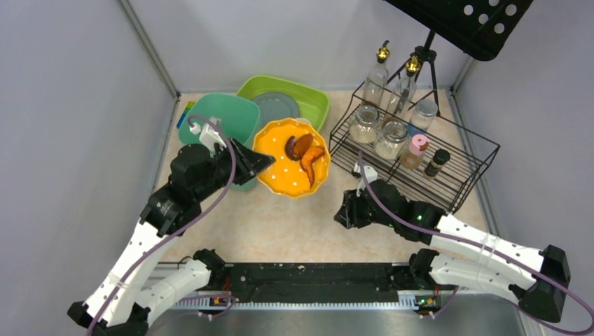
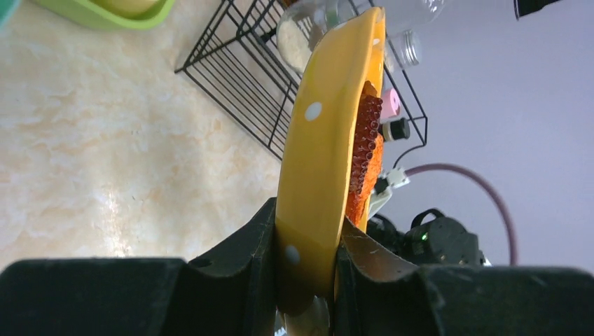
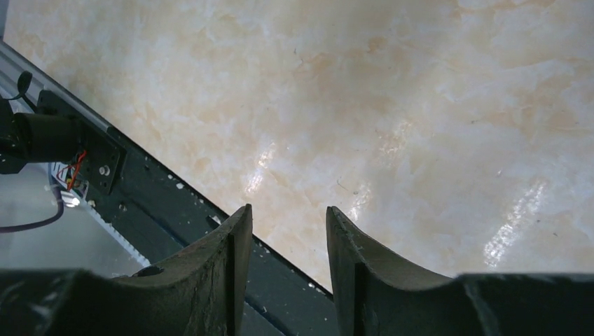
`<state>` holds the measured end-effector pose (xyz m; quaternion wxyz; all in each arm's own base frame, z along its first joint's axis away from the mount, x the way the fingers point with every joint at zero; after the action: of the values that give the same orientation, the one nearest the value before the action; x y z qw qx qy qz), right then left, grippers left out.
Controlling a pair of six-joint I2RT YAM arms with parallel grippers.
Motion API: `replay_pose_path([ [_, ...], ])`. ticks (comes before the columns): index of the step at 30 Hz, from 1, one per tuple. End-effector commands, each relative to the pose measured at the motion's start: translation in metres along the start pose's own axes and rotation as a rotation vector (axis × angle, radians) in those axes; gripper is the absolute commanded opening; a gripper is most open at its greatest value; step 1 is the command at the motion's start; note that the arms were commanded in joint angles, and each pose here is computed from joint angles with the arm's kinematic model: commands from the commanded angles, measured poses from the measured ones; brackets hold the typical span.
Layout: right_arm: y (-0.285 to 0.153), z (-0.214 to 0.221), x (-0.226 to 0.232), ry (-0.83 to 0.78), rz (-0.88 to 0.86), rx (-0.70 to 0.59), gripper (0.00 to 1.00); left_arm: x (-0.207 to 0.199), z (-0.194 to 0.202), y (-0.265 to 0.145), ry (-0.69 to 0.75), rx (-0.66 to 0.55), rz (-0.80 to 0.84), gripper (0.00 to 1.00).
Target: Clear the kitchen counter
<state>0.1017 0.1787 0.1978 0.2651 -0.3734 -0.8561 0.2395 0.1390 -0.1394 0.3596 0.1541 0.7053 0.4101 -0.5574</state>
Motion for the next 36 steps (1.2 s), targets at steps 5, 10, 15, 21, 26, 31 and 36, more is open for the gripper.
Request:
replay_pose_path([
  [5,0.009,-0.004,0.007,0.003,-0.069,-0.029,0.42,-0.074,-0.056,-0.010,0.008,-0.199,0.208,0.00],
  [10,0.015,0.004,0.007,0.004,-0.085,-0.011,0.42,-0.058,-0.089,-0.008,-0.075,-0.233,0.219,0.00],
  [15,0.020,0.012,0.005,0.010,-0.095,-0.001,0.41,-0.041,-0.111,-0.006,-0.128,-0.241,0.224,0.00],
  [21,0.024,0.020,0.004,0.016,-0.110,0.010,0.40,-0.019,-0.141,-0.011,-0.180,-0.304,0.214,0.00],
  [26,0.030,0.022,0.005,0.017,-0.128,0.019,0.40,0.009,-0.164,-0.019,-0.239,-0.362,0.197,0.00],
  [31,0.035,0.023,0.006,0.012,-0.141,0.025,0.40,0.035,-0.179,-0.025,-0.252,-0.427,0.109,0.00],
  [36,0.040,0.026,0.007,0.001,-0.154,0.030,0.40,0.048,-0.186,-0.030,-0.190,-0.514,-0.045,0.00],
])
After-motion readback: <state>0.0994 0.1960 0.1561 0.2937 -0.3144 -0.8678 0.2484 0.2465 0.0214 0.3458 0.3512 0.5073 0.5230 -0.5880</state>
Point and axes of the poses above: each gripper's point midway between its finger pads, its own y axis out along the fingers, its own x axis along the line the jaws close on, z = x × y, the point moved 9 cm from there along -y, back along the fingers, and after that the axes turned 12 degrees about -y, right-handed, at the moved point
